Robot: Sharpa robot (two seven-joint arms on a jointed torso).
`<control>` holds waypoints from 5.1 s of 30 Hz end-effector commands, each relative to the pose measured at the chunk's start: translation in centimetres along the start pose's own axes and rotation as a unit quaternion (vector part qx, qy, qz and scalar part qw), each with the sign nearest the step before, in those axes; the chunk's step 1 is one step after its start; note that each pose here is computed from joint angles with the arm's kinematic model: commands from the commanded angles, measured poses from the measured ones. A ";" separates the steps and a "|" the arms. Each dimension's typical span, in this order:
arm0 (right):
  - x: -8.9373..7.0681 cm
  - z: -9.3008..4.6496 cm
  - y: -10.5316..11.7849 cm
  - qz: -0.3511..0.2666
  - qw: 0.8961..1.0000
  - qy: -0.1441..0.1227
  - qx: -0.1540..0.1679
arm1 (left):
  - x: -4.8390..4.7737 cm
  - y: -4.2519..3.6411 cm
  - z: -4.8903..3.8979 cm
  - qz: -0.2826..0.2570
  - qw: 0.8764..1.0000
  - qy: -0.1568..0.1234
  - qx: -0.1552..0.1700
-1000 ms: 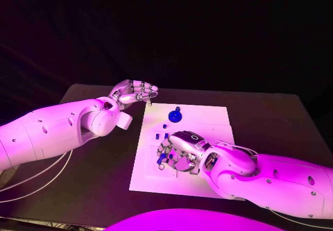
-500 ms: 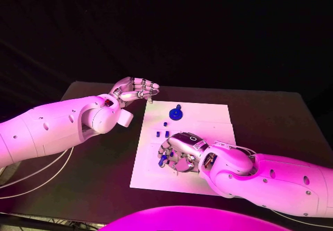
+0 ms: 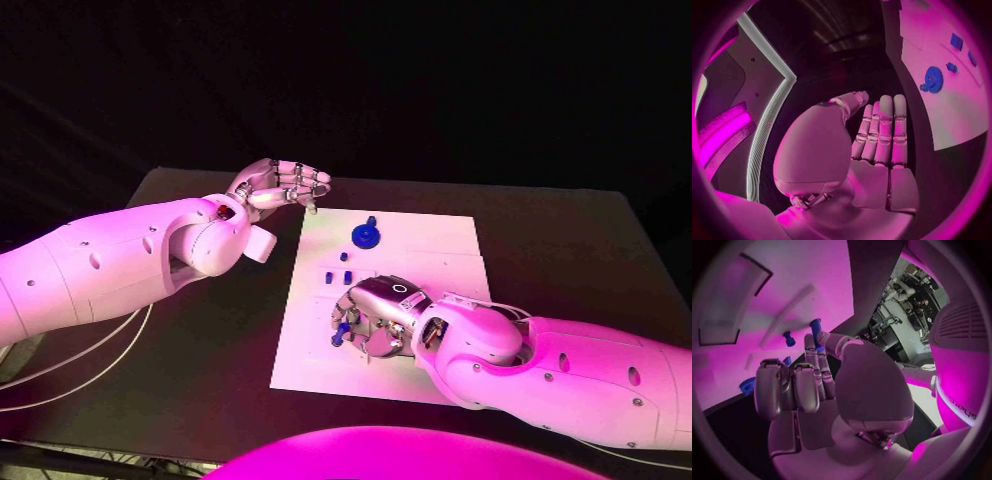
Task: Assemble the parts on the task board
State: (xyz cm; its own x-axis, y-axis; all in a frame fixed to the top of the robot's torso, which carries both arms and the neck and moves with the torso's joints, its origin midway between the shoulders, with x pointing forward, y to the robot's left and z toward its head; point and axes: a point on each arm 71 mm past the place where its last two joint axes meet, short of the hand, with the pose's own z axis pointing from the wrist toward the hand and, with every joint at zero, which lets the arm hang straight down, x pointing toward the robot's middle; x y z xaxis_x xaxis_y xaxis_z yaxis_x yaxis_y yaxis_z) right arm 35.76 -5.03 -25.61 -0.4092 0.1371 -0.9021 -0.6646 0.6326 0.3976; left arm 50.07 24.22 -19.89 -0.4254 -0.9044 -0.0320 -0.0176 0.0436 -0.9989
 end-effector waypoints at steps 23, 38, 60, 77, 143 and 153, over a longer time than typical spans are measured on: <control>0.8 0.4 0.5 -0.021 1.000 0.017 -0.006 | 0.12 -0.10 -0.01 -0.005 1.000 0.006 0.002; -0.1 -0.3 -0.2 -0.010 1.000 -0.027 0.000 | 0.02 -0.09 -0.05 -0.004 1.000 0.005 0.002; -8.1 -9.8 -10.1 0.205 0.950 -0.070 0.223 | -0.31 0.30 -0.16 -0.001 1.000 0.001 -0.005; -2.9 -14.9 -12.3 0.196 0.915 0.044 0.349 | 0.11 0.36 -0.10 -0.004 1.000 0.006 -0.004; -1.9 -11.3 -9.3 0.318 0.884 0.038 0.340 | -0.08 0.44 -0.26 -0.006 1.000 0.008 -0.008; -1.7 -9.6 -8.5 0.301 0.896 0.038 0.323 | -0.06 0.44 -0.28 -0.006 1.000 0.009 -0.008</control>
State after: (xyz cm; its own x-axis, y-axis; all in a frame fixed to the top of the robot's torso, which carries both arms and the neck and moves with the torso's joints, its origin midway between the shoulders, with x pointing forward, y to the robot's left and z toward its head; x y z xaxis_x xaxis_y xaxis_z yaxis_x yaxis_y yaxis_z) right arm 36.04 -18.20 -25.82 -0.6292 0.5770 -0.5208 0.2029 0.7687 0.6066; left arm 49.90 24.65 -20.40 -0.4257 -0.9043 -0.0325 -0.0371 0.0533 -0.9979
